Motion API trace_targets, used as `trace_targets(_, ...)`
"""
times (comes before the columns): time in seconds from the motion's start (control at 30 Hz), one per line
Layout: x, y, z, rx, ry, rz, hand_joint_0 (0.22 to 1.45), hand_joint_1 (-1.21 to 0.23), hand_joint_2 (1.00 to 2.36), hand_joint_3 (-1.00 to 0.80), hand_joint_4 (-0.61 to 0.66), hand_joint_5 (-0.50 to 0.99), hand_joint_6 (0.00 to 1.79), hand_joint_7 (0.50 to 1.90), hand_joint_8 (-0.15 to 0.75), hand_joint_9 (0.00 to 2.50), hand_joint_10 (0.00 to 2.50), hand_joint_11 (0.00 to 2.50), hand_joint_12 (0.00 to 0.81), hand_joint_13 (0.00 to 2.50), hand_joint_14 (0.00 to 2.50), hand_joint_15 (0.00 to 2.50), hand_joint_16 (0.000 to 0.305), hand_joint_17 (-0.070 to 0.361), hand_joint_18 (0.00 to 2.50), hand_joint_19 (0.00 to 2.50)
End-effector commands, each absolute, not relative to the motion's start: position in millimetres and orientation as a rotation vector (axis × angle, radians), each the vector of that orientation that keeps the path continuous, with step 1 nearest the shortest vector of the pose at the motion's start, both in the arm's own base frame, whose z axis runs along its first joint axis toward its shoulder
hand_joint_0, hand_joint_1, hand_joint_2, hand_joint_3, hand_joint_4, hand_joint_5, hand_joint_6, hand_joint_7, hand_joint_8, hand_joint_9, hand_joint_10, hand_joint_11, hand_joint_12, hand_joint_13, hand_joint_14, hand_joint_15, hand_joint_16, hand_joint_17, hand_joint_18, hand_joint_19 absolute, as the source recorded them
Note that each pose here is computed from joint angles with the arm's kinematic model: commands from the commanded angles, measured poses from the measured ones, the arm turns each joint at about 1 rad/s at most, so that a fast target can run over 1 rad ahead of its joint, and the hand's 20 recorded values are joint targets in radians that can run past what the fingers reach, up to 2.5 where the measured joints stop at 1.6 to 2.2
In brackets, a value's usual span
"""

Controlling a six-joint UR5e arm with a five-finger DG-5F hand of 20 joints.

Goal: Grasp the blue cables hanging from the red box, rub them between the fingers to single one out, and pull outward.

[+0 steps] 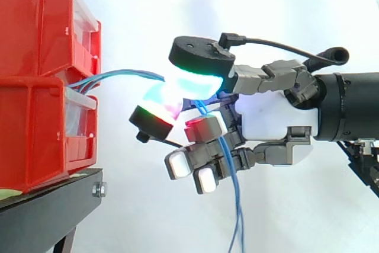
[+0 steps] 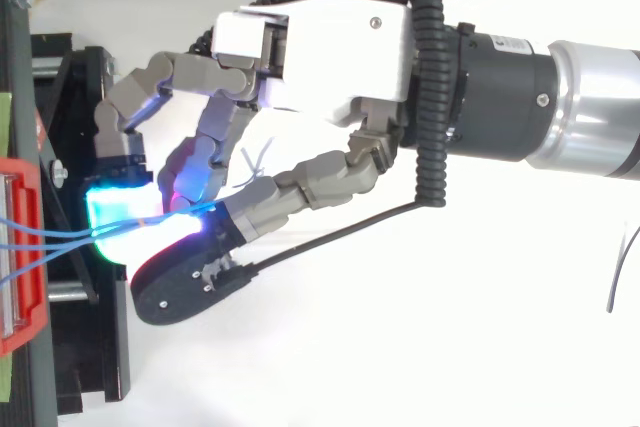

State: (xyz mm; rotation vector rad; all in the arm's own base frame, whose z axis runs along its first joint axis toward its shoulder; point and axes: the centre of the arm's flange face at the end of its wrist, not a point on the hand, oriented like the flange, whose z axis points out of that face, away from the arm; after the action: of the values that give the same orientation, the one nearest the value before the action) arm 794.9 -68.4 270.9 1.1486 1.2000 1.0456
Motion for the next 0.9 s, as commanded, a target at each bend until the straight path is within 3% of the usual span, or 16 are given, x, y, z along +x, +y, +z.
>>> trace_targets(0.0, 794.5, -69.3, 270.6, 1.151, 1.201, 1.043, 0.65, -0.82, 1.0, -0.5, 0.09, -0.16, 0.92, 0.93, 0.309, 1.22, 0.03, 1.05, 0.385, 0.91, 0.03, 0.65, 0.052, 0.116, 0.82, 0.76)
trace_targets(0.1, 794.6, -68.0, 270.6, 1.149, 1.203, 1.046, 0.56, -0.72, 1.0, -0.5, 0.1, -0.16, 0.91, 0.93, 0.32, 1.24, 0.02, 1.04, 0.399, 0.93, 0.02, 0.65, 0.054, 0.12, 0.84, 0.78)
trace_targets(0.47, 793.9, -70.6, 270.1, 1.154, 1.204, 1.04, 0.53, -0.54, 1.0, -0.5, 0.11, -0.15, 0.88, 0.94, 0.338, 1.27, 0.02, 1.03, 0.414, 0.96, 0.02, 0.66, 0.056, 0.127, 0.86, 0.8)
trace_targets(0.5, 794.0, -70.6, 270.7, 1.154, 1.204, 1.04, 0.55, -0.54, 1.0, -0.5, 0.11, -0.15, 0.88, 0.95, 0.333, 1.27, 0.03, 1.03, 0.408, 0.96, 0.02, 0.66, 0.055, 0.124, 0.85, 0.8)
trace_targets(0.6, 793.9, -71.8, 270.7, 1.155, 1.203, 1.039, 0.59, -0.62, 1.01, -0.24, 0.11, -0.15, 0.91, 1.0, 0.353, 1.29, 0.02, 1.03, 0.428, 0.98, 0.02, 0.65, 0.06, 0.135, 0.89, 0.78)
trace_targets(0.7, 793.8, -71.8, 271.9, 1.154, 1.202, 1.039, 0.59, -0.69, 1.01, -0.13, 0.11, -0.15, 0.92, 0.94, 0.363, 1.27, 0.02, 1.01, 0.44, 1.0, 0.02, 0.65, 0.063, 0.142, 0.92, 0.76)
trace_targets(0.87, 793.9, -72.0, 270.7, 1.156, 1.202, 1.037, 0.61, -0.74, 1.01, -0.11, 0.11, -0.16, 0.93, 0.91, 0.354, 1.23, 0.02, 1.02, 0.435, 0.99, 0.02, 0.66, 0.062, 0.139, 0.91, 0.78)
